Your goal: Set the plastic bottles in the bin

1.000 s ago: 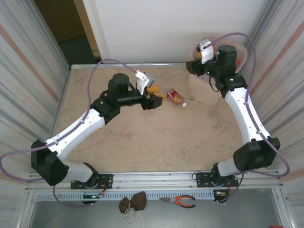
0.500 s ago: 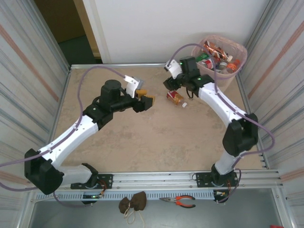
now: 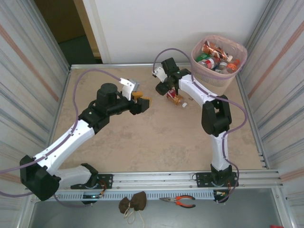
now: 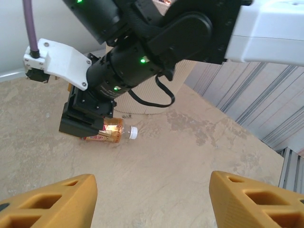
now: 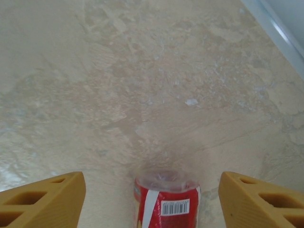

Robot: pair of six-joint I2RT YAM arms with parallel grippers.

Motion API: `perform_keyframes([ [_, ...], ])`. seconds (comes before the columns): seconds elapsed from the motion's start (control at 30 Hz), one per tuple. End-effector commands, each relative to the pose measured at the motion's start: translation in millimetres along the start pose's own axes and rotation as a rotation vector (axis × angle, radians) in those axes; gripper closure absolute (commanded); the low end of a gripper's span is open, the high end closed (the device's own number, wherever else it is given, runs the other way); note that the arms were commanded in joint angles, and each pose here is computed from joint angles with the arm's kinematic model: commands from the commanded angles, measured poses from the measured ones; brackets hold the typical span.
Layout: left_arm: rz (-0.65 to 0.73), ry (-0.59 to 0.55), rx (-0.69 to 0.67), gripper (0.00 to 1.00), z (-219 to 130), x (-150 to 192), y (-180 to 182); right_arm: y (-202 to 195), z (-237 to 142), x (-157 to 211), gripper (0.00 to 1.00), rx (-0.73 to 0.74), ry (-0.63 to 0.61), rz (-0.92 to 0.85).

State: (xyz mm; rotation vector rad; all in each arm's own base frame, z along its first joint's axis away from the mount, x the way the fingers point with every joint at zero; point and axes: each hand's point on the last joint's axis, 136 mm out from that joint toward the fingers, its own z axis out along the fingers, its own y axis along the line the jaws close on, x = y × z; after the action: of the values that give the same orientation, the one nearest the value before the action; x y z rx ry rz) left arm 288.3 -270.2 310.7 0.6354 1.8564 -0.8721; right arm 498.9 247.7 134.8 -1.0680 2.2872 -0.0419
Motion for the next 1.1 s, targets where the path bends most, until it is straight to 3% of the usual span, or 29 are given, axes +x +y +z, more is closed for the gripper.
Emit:
perform_keyframes([
  [0.0,-0.014,-0.015,-0.012,0.36,-6,-2,1,-1,12,20,0.24,0.004,0.112,-0.027],
  [0.5,-0.019,-0.015,-0.009,0.36,-4,-1,2,10,54,81,0.18,-0.091,0.335,-0.001],
  [1.07,-0.025,-0.024,0.003,0.36,-1,-3,1,29,8,122,0.14,-0.265,0.453,0.104],
])
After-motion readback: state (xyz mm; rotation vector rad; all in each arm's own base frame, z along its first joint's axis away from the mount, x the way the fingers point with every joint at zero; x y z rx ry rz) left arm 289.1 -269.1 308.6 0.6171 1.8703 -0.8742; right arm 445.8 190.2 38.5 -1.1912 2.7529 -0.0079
